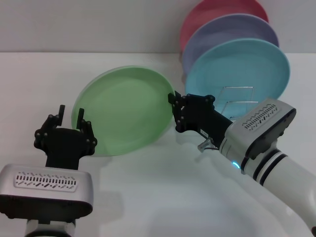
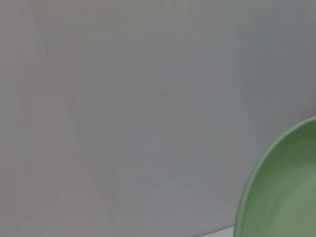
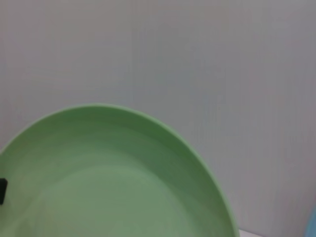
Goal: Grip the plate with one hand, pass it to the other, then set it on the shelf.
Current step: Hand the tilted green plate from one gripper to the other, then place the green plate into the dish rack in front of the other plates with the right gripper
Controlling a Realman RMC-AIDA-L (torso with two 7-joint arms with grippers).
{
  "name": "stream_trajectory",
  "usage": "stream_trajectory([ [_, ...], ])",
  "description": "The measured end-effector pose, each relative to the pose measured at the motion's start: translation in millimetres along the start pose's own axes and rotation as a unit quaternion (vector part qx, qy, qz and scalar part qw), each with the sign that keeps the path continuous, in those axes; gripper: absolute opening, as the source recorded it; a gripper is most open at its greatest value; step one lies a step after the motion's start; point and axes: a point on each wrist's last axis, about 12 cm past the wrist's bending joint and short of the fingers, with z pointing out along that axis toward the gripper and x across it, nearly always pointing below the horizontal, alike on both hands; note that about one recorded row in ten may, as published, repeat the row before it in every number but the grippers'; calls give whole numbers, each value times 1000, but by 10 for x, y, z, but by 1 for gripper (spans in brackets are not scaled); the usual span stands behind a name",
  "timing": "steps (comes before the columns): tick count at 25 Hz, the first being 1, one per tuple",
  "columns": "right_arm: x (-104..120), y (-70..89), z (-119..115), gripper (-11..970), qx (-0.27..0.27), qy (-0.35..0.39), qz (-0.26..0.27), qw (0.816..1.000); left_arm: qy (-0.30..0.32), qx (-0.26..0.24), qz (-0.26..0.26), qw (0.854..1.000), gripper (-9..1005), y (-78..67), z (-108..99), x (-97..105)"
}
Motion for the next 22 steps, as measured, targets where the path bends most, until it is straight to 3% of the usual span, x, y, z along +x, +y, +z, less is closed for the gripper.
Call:
stream_trajectory([
  [9,2,-6,-4,18,4,-1,2,1000,-8,-10,-13,1000,400,28,-32,-45],
  [13,-13,-39,2,19,14,-5,6,1000,-74,-26,-67,995,555,102,-202,-194],
  [17,-29,-60,10,19,18,-8,7,1000,-99,-34,-96,990,558,165,-254,-235],
  [22,-70,-68,0,19,18,-27,6,999,-141,-55,-138,979,562,345,-293,-264],
])
